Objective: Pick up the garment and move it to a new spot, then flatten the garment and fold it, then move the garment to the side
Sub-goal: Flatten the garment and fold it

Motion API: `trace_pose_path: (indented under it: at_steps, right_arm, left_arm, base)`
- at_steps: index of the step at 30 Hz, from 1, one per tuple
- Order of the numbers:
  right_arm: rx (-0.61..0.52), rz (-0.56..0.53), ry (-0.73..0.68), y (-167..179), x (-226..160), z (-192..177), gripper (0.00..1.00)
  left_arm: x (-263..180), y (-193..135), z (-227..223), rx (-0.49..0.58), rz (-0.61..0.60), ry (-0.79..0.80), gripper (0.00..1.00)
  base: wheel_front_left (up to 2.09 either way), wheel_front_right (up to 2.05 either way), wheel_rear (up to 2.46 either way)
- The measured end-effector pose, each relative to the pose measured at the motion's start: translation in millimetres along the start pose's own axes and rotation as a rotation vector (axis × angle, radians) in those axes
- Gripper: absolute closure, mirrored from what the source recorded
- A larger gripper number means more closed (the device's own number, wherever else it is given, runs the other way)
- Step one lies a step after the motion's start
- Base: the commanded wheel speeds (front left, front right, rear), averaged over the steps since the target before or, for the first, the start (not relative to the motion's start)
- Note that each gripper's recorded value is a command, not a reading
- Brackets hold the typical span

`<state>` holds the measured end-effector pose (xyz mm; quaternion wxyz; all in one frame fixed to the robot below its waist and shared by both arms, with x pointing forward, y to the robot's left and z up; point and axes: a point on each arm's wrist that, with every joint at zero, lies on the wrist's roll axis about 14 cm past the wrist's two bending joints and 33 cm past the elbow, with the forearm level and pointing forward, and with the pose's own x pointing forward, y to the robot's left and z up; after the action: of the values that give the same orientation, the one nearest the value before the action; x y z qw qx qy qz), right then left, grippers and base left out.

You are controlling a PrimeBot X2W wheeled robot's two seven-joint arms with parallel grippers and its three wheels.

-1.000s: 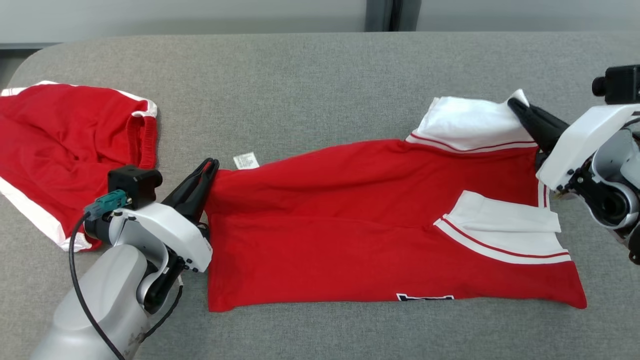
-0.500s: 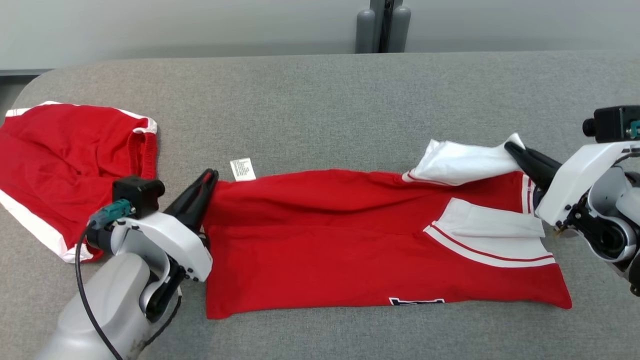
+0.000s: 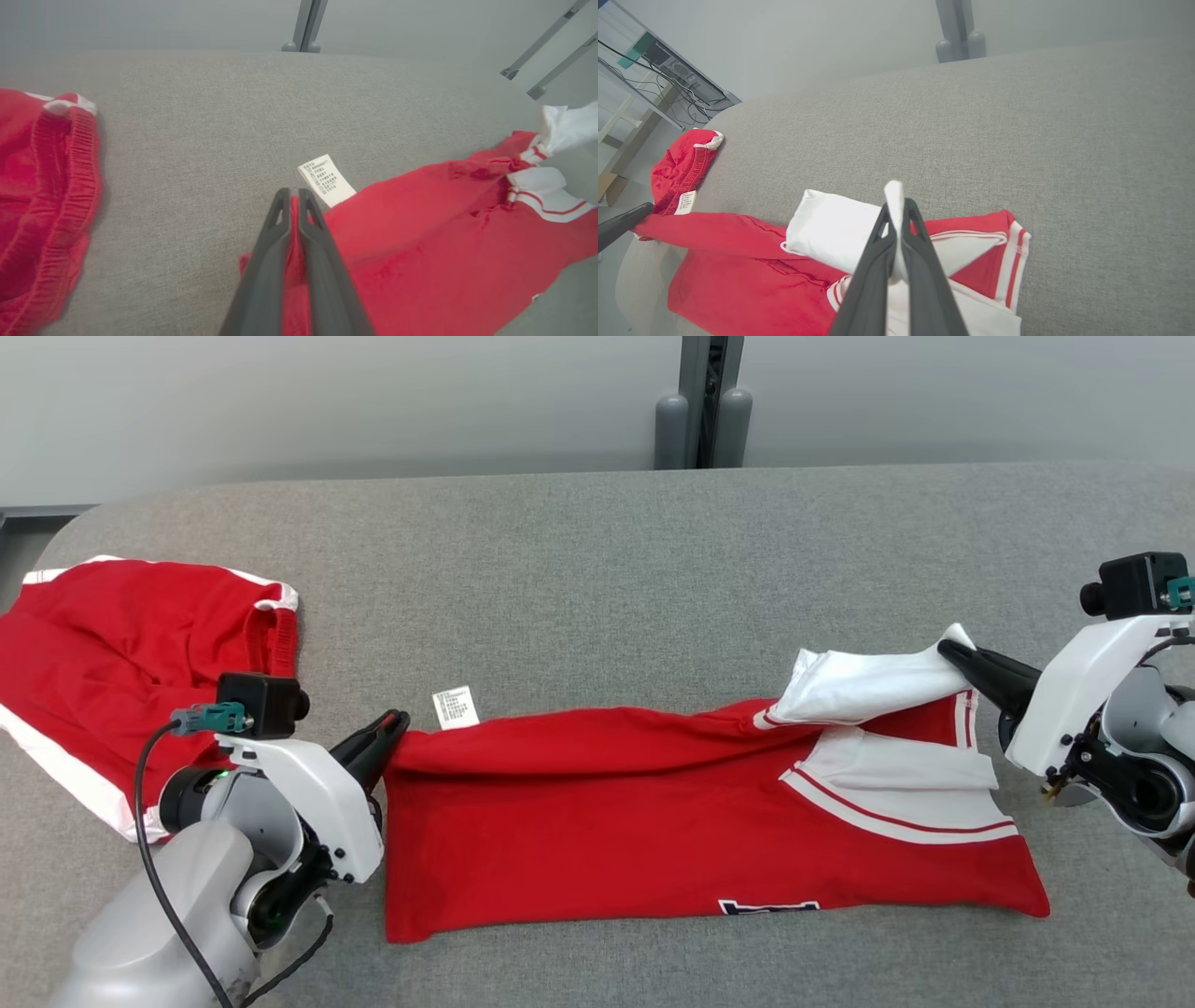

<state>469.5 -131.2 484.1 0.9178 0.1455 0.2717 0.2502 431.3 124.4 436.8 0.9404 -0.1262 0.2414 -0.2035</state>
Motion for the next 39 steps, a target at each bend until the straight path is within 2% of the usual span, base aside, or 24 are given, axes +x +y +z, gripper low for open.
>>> trace_pose_path:
  at_steps: [10, 31, 32, 33, 34, 35, 36, 37, 38, 39]
  right_arm:
    - [0.038, -0.005, 0.092, 0, -5, -20, 1.0]
    - [0.177, -0.056, 0.266, -13, -14, -63, 1.0]
    - [0.184, -0.057, 0.279, -13, -14, -67, 1.0]
    - [0.186, -0.059, 0.292, -13, -14, -70, 1.0]
    - [0.187, -0.066, 0.299, -15, -15, -71, 0.87]
    - [0.189, -0.073, 0.306, -17, -16, -72, 0.83]
    - [0.191, -0.078, 0.311, -18, -16, -73, 0.58]
    - [0.192, -0.078, 0.316, -17, -17, -74, 0.51]
    - [0.198, -0.078, 0.322, -17, -17, -75, 0.05]
    - [0.204, -0.08, 0.329, -17, -17, -76, 0.0]
  left_arm:
    - [-10, -7, -27, -0.047, -0.012, 0.148, 1.0]
    - [-13, -1, -55, -0.036, 0.029, 0.221, 1.0]
    - [-13, -1, -56, -0.036, 0.029, 0.224, 0.96]
    - [-13, -2, -57, -0.037, 0.028, 0.225, 0.96]
    - [-13, -3, -58, -0.038, 0.026, 0.227, 0.76]
    - [-13, -3, -59, -0.037, 0.027, 0.23, 0.73]
    - [-14, -3, -60, -0.037, 0.029, 0.234, 0.56]
    - [-14, -2, -61, -0.036, 0.032, 0.237, 0.26]
    - [-15, -2, -63, -0.035, 0.033, 0.243, 0.0]
    - [-15, -2, -64, -0.033, 0.035, 0.247, 0.0]
  base:
    - [0.0, 0.0, 0.0]
    - [0.0, 0.0, 0.0]
    - [0.0, 0.0, 0.0]
    - [0.0, 0.0, 0.0]
    - [0.0, 0.0, 0.0]
    - [0.0, 0.0, 0.0]
    - [0.0, 0.0, 0.0]
    - [0.0, 0.0, 0.0]
    - [0.0, 0.0, 0.0]
    - [0.0, 0.0, 0.0]
